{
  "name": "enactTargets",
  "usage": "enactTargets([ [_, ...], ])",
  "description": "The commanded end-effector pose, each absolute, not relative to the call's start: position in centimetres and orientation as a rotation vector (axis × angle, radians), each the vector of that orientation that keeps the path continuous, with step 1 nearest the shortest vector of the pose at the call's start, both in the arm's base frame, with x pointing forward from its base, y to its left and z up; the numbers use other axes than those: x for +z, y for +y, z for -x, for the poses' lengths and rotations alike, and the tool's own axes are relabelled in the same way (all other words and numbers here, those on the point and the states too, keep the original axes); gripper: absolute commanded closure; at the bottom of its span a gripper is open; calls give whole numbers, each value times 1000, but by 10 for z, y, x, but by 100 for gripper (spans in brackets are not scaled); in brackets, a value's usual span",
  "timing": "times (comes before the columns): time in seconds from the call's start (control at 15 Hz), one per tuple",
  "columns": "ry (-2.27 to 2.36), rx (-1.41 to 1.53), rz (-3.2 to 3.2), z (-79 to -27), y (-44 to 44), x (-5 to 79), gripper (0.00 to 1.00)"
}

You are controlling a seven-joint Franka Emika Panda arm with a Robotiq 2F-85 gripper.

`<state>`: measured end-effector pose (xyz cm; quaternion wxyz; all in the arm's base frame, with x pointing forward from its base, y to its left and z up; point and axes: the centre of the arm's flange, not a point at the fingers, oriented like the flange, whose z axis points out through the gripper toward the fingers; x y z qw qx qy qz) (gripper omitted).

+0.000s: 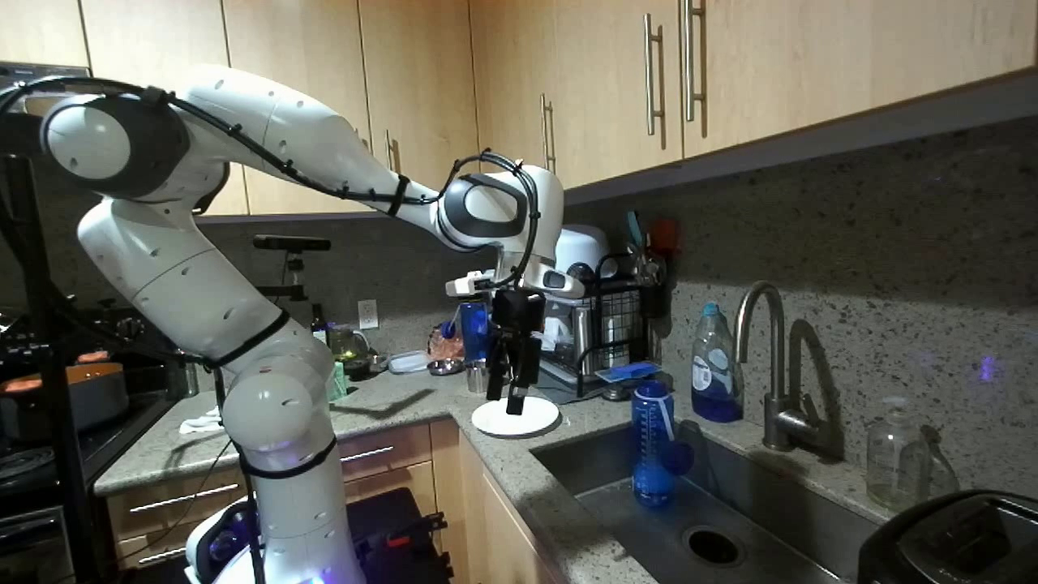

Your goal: Put the blue sponge on the white plate

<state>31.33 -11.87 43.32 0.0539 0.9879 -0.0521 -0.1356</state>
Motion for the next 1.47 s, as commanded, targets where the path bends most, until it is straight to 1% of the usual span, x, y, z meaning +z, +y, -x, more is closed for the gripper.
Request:
enactTargets([
  [0.0, -158, -412, -3001, -313, -119, 433, 0],
  [0.13, -134, -404, -3000, -315, -117, 434, 0],
  [0.2, -99, -392, -2980, -297, -98, 431, 0],
  [0.27, -71, -381, -2964, -297, -89, 431, 0],
  [0.6, 250, -316, -2925, -298, -30, 440, 0],
  [0.67, 330, -304, -2895, -317, -26, 448, 0],
  [0.8, 473, -276, -2835, -314, -12, 457, 0],
  [0.87, 355, -312, -2881, -314, -18, 446, 0],
  [1.13, 446, -293, -2849, -315, -9, 451, 0],
  [1.2, 393, -314, -2901, -318, -19, 445, 0],
  [1.4, 427, -285, -2918, -347, -15, 442, 0],
])
